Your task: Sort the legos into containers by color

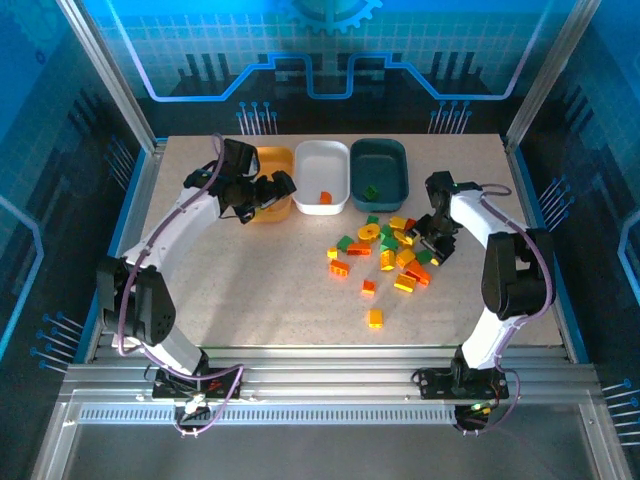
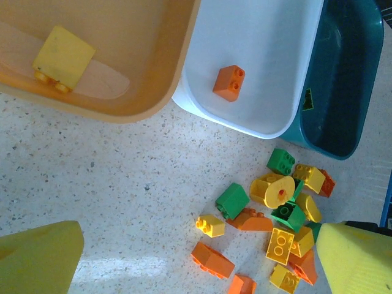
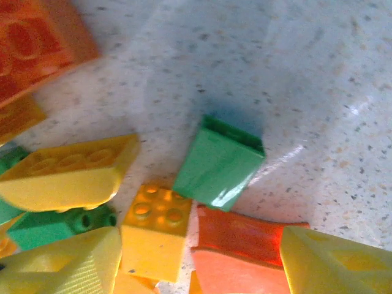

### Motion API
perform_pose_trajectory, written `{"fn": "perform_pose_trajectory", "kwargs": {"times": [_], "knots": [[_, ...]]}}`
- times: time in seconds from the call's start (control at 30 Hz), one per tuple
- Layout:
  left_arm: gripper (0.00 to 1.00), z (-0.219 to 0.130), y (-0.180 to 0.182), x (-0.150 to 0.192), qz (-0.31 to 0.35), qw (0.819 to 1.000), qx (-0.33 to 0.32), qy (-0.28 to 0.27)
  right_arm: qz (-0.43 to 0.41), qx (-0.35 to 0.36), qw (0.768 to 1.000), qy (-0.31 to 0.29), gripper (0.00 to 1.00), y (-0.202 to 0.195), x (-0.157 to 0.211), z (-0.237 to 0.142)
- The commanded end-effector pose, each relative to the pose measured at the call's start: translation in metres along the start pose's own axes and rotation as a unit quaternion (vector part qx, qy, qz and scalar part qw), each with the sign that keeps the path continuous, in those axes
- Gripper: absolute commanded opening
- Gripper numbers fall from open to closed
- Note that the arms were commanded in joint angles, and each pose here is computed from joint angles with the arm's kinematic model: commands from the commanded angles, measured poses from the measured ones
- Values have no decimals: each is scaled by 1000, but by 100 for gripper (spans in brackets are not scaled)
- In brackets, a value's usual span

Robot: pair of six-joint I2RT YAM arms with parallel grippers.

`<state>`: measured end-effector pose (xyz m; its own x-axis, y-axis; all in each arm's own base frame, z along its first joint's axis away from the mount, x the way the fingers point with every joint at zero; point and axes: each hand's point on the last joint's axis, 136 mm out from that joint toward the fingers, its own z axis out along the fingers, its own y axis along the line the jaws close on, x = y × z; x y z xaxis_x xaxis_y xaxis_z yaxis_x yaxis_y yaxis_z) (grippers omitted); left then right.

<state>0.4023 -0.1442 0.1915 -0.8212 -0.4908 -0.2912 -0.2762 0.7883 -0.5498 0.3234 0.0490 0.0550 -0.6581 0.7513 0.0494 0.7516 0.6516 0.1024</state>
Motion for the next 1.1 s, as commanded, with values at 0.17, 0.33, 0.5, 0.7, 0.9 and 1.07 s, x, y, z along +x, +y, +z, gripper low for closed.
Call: {"fn": "perform_pose_trajectory", "kwargs": {"times": [0.17, 0.33, 0.5, 0.7, 0.9, 1.07], "knots": [[99, -12, -15, -2, 12, 1000, 23, 6, 108, 20, 994, 24, 69, -19, 3, 23], [99, -10, -18, -5, 17, 1000, 23, 8, 115, 21, 993, 19, 69, -14, -9, 26], [99, -7, -21, -9, 19, 1000, 23, 9, 126, 25, 992, 22, 66, -17, -18, 34], [99, -3, -22, -14, 19, 1000, 21, 9, 117, 25, 993, 18, 43, -17, -23, 34], [99, 4, -26, -19, 16, 1000, 20, 15, 96, 13, 995, 3, 26, -14, -33, 23], [99, 8, -32, -25, 18, 1000, 21, 14, 62, -4, 998, -32, 23, -6, -43, -4]]}}
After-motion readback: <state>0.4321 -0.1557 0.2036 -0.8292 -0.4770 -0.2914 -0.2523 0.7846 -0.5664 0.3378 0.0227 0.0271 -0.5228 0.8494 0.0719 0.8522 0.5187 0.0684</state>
